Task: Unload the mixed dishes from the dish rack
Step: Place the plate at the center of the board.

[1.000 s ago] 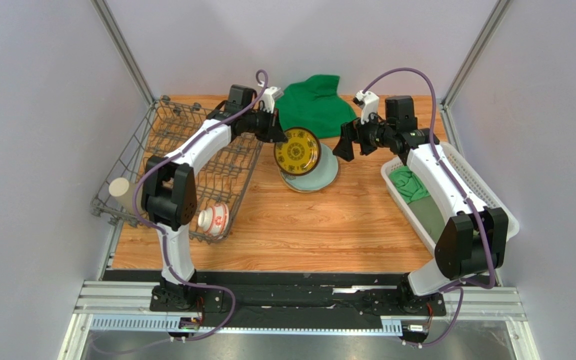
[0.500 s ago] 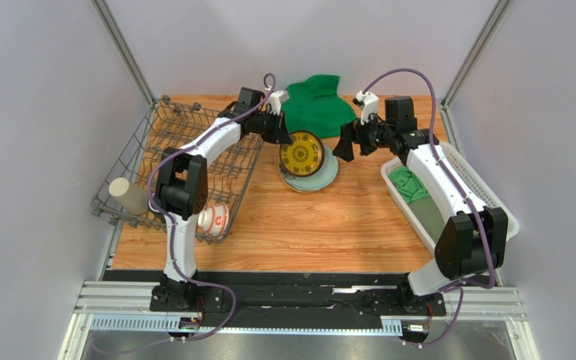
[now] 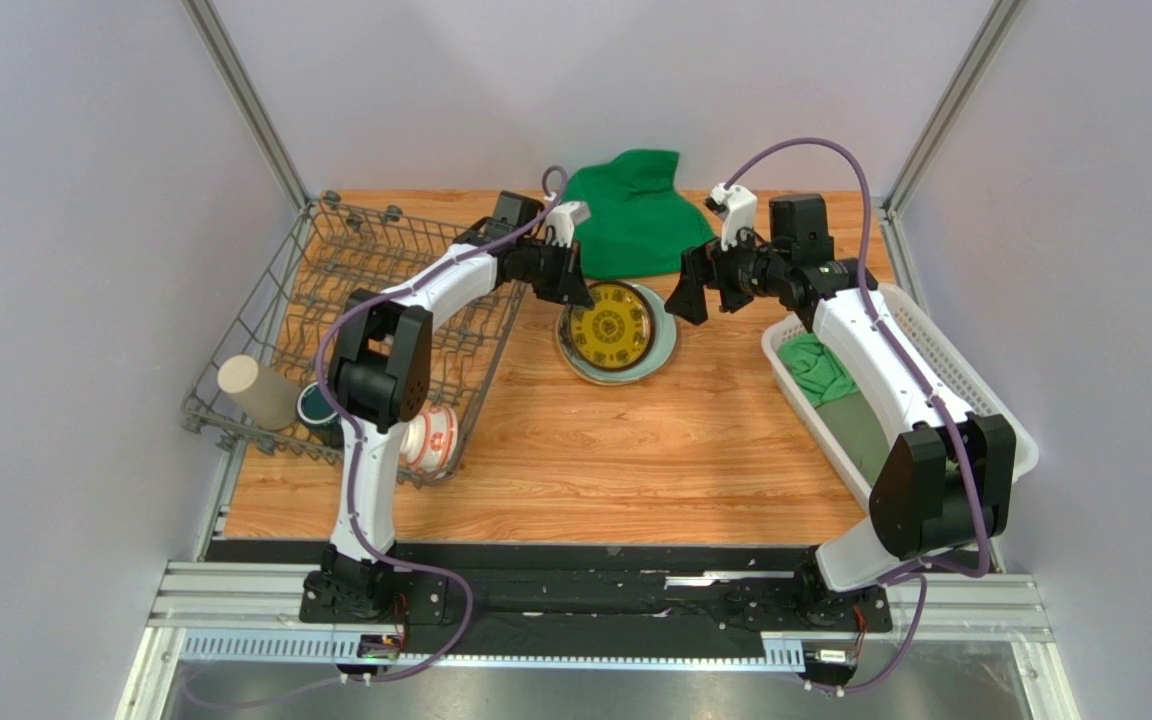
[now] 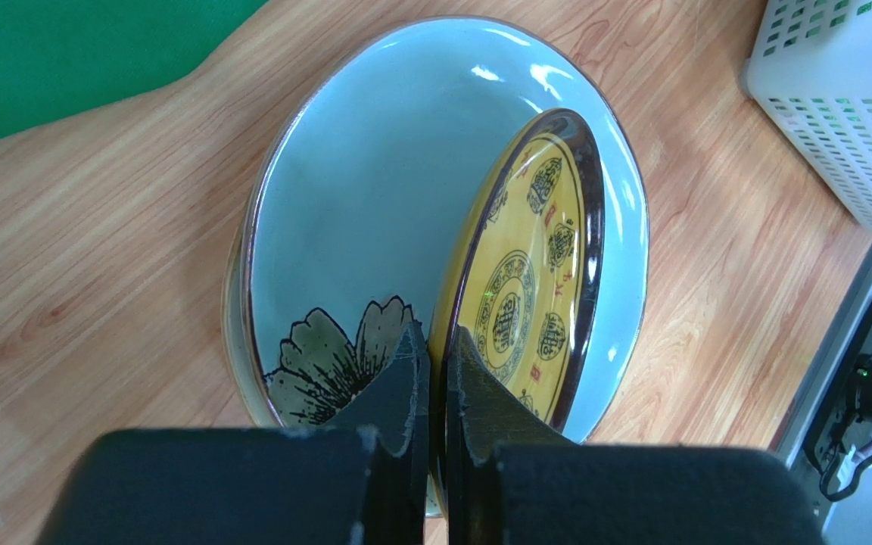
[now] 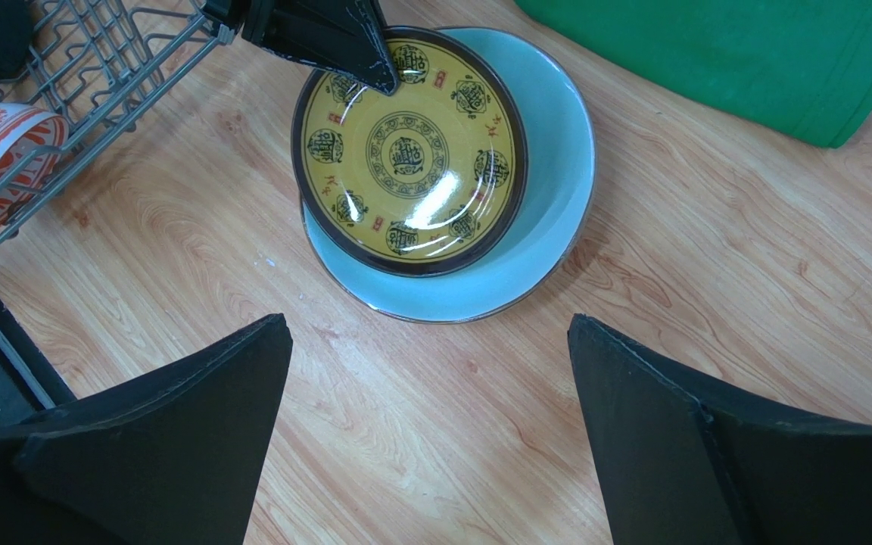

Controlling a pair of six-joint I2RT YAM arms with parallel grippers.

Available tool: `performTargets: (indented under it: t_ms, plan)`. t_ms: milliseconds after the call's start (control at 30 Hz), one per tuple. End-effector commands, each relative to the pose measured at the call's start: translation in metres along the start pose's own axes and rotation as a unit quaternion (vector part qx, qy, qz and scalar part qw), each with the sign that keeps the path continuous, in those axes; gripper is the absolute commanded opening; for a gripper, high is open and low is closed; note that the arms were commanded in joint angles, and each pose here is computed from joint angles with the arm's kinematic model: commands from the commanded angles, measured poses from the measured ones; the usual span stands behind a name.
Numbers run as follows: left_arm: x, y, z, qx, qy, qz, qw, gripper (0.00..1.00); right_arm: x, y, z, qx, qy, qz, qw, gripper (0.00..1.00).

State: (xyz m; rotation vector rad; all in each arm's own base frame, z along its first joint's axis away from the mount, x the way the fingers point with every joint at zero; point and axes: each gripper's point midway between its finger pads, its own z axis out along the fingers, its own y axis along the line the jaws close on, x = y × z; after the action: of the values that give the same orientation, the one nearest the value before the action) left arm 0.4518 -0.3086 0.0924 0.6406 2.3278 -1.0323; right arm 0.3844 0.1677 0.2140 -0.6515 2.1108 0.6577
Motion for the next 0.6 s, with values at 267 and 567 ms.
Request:
performTargets:
  t_ms: [267,567]
  plan:
    - [-0.0196,-0.0072,0.0030,0.014,-0.021,0.017,1.000,0.16,-0.0080,0.0010,-0.0026,-0.010,-0.015,-0.012,1.000,0.97]
    - [-0.0176,-0.0021,0.0065,0.009,-0.013,0.019,1.000,0.32,-0.0054,0.0005,-0.0006,-0.013,-0.011,-0.008,1.000,0.97]
